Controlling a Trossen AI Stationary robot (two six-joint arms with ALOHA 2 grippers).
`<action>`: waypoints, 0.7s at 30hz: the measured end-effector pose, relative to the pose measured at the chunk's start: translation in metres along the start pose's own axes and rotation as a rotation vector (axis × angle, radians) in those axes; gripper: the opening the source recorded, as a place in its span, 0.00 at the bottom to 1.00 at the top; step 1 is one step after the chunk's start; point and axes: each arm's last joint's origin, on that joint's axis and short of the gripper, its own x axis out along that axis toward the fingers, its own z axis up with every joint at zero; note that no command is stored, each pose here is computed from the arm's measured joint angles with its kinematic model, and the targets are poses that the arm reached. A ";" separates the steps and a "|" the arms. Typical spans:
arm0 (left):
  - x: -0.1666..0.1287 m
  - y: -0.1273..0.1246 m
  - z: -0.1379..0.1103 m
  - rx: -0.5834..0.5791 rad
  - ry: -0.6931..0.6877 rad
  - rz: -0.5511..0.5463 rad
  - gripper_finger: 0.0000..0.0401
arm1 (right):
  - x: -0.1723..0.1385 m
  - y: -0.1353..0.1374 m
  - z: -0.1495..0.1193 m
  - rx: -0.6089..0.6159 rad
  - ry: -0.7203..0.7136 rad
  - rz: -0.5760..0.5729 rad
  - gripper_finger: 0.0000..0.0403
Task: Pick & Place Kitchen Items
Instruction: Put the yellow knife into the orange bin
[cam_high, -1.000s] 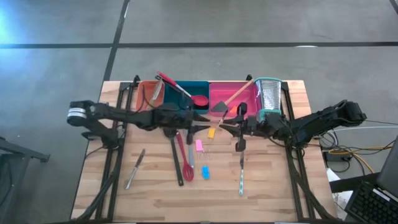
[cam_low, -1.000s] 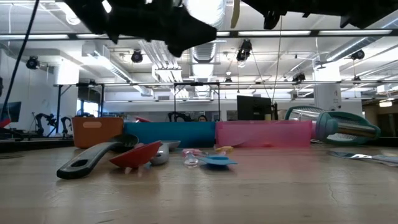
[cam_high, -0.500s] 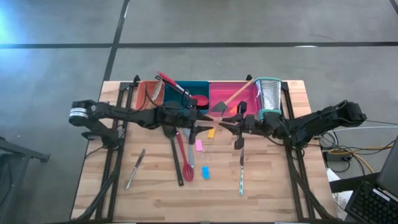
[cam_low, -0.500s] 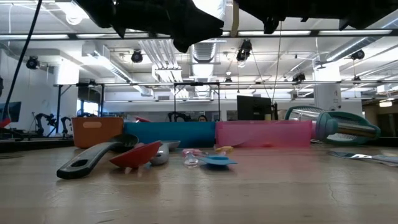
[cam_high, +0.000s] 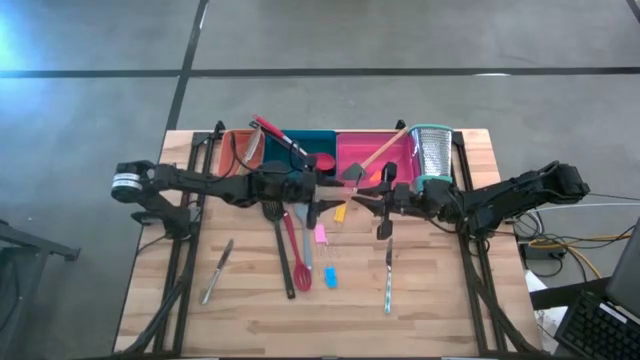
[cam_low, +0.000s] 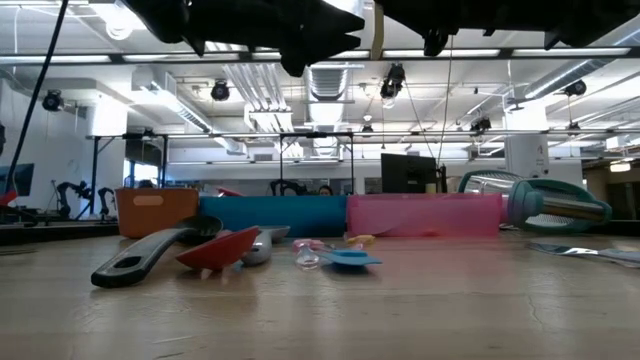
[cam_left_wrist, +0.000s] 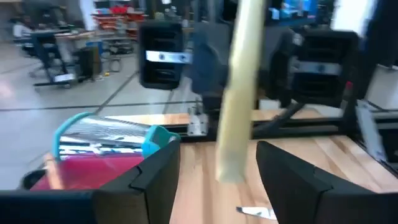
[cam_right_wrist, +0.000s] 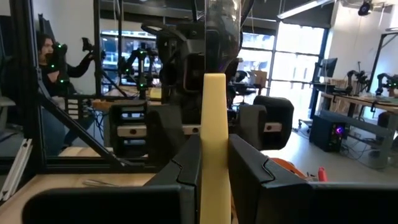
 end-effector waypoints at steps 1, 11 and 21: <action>0.000 0.001 0.001 -0.012 -0.001 0.031 0.54 | 0.000 0.000 0.000 0.000 0.000 0.000 0.10; 0.000 0.000 -0.001 -0.033 0.005 0.038 0.54 | 0.000 0.000 0.000 0.000 0.000 0.000 0.10; 0.001 -0.002 0.004 -0.022 -0.013 -0.044 0.54 | 0.000 0.000 0.000 -0.007 -0.004 0.000 0.10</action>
